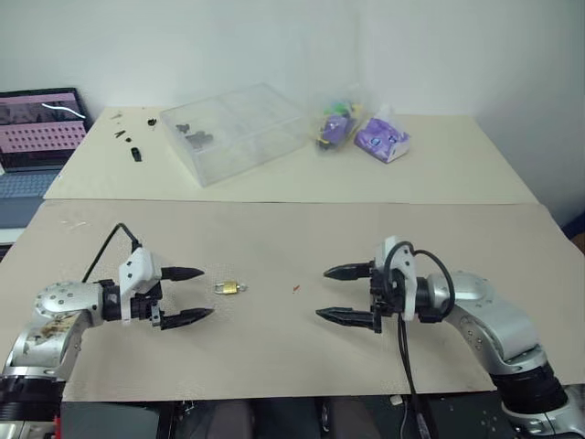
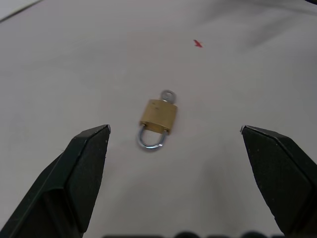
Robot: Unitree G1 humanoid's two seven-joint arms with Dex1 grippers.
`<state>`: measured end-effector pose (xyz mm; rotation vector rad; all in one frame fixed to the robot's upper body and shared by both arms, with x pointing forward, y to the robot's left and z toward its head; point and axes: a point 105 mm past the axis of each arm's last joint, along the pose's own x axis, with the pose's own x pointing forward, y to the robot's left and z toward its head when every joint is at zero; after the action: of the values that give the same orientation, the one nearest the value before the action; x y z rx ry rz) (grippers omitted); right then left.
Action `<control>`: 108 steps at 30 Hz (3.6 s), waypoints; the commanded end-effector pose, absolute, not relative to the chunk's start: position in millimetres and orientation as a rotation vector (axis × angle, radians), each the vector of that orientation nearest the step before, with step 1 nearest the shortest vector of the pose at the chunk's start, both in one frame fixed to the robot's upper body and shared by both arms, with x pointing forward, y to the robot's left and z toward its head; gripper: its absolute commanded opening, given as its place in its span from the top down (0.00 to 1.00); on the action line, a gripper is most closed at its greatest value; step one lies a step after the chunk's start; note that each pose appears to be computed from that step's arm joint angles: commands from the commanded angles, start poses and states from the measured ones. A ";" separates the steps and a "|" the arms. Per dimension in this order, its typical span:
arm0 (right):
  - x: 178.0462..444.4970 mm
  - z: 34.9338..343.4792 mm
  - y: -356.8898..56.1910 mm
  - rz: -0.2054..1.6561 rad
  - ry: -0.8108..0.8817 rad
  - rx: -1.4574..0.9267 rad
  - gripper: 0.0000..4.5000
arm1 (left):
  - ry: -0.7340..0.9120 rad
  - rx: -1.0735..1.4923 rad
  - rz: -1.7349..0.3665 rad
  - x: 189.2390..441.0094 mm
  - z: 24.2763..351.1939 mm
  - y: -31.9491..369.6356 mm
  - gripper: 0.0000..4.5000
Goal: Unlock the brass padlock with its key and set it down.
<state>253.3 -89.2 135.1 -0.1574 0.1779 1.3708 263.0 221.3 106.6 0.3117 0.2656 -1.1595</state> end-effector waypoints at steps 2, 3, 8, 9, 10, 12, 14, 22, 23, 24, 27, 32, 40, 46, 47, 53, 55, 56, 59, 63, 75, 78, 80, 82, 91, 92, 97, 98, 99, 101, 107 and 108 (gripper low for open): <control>251.8 142.5 -91.8 1.382 0.149 -0.161 0.02 | 0.226 0.374 -1.220 273.6 109.3 214.8 0.00; 251.8 142.9 -92.2 1.377 0.147 -0.163 0.02 | 0.224 0.382 -1.235 276.3 107.2 211.6 0.00; 250.3 150.2 -91.9 1.342 0.114 -0.159 0.02 | 0.221 0.413 -1.282 292.2 94.9 199.9 0.00; 249.3 151.1 -91.8 1.337 0.110 -0.159 0.02 | 0.224 0.419 -1.295 293.6 92.3 198.1 0.00; 248.7 151.9 -91.4 1.334 0.108 -0.158 0.02 | 0.226 0.423 -1.303 294.6 91.1 197.4 0.00; 246.5 154.8 -91.4 1.315 0.095 -0.155 0.02 | 0.234 0.435 -1.316 300.8 85.4 192.8 0.00; 245.0 158.0 -90.9 1.299 0.081 -0.150 0.02 | 0.253 0.430 -1.313 308.0 80.7 191.2 0.00; 244.4 163.9 -94.7 1.235 0.059 -0.154 0.02 | 0.286 0.446 -1.353 316.8 70.0 187.2 0.00; 245.0 164.5 -95.2 1.228 0.056 -0.157 0.02 | 0.292 0.443 -1.360 316.2 68.9 187.3 0.00; 245.6 165.3 -95.8 1.222 0.053 -0.157 0.02 | 0.298 0.448 -1.366 315.5 67.4 187.6 0.00; 248.8 166.5 -97.7 1.204 0.047 -0.162 0.02 | 0.297 0.451 -1.376 314.5 65.2 186.7 0.00; 254.0 166.2 -98.8 1.183 0.041 -0.177 0.00 | 0.283 0.446 -1.378 316.0 65.9 182.9 0.22; 260.3 166.6 -103.6 1.150 0.039 -0.197 0.00 | 0.272 0.446 -1.377 316.3 65.6 179.9 0.81; 263.8 163.8 -105.2 1.128 0.047 -0.215 0.00 | 0.274 0.445 -1.366 319.6 65.6 178.5 0.81; 265.5 162.6 -104.8 1.118 0.047 -0.227 0.00 | 0.275 0.445 -1.363 320.1 65.4 177.5 0.81; 280.1 145.7 -107.8 1.004 0.043 -0.581 0.00 | 0.201 0.463 -1.315 333.3 93.0 172.8 0.81; 277.3 144.6 -106.2 1.014 0.014 -0.721 0.00 | 0.157 0.498 -1.318 336.3 110.8 169.7 0.81; 277.5 146.4 -105.2 1.008 -0.016 -0.800 0.00 | 0.135 0.494 -1.321 337.3 123.1 167.0 0.81; 276.3 153.3 -101.8 0.994 -0.141 -1.049 0.00 | 0.083 0.488 -1.336 336.2 155.9 159.3 0.81; 276.1 179.3 -86.9 0.895 -0.495 -1.347 0.00 | 0.055 0.480 -1.364 327.5 184.5 150.8 0.81; 258.2 192.7 -42.0 0.856 -1.099 -1.513 0.00 | 0.043 0.423 -1.448 301.5 199.2 122.7 0.81; 259.5 191.5 -38.8 0.860 -1.127 -1.519 0.00 | 0.042 0.424 -1.453 299.5 200.1 119.5 0.81; 260.6 190.9 -36.2 0.858 -1.140 -1.524 0.00 | 0.055 0.412 -1.469 295.7 199.3 116.7 0.81; 261.3 189.7 -34.7 0.860 -1.147 -1.532 0.00 | 0.064 0.407 -1.481 292.5 198.7 115.0 0.81; 260.0 187.8 -33.9 0.855 -1.154 -1.540 0.00 | 0.093 0.408 -1.522 281.4 196.1 111.9 0.81; 259.9 187.5 -34.0 0.855 -1.152 -1.540 0.00 | 0.104 0.412 -1.524 281.0 194.1 112.6 0.81; 260.5 187.7 -34.3 0.850 -1.149 -1.544 0.33 | 0.123 0.425 -1.521 281.4 189.9 115.2 0.81; 260.9 188.4 -34.3 0.847 -1.149 -1.545 0.40 | 0.125 0.425 -1.519 281.8 189.8 115.6 0.81; 261.1 188.8 -34.4 0.845 -1.150 -1.545 0.47 | 0.126 0.426 -1.519 282.1 189.8 115.8 0.81; 261.4 189.0 -34.5 0.844 -1.149 -1.547 0.62 | 0.124 0.428 -1.513 284.2 190.3 116.0 0.81; 260.1 187.8 -32.8 0.852 -1.151 -1.548 0.99 | 0.106 0.425 -1.507 286.7 193.4 112.7 0.81; 259.4 187.7 -32.1 0.853 -1.154 -1.547 0.99 | 0.104 0.424 -1.506 287.0 193.7 112.3 0.81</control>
<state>264.8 -35.3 173.6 -1.5632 -1.0876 0.8930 287.2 116.4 185.6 0.4036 0.1484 -1.4990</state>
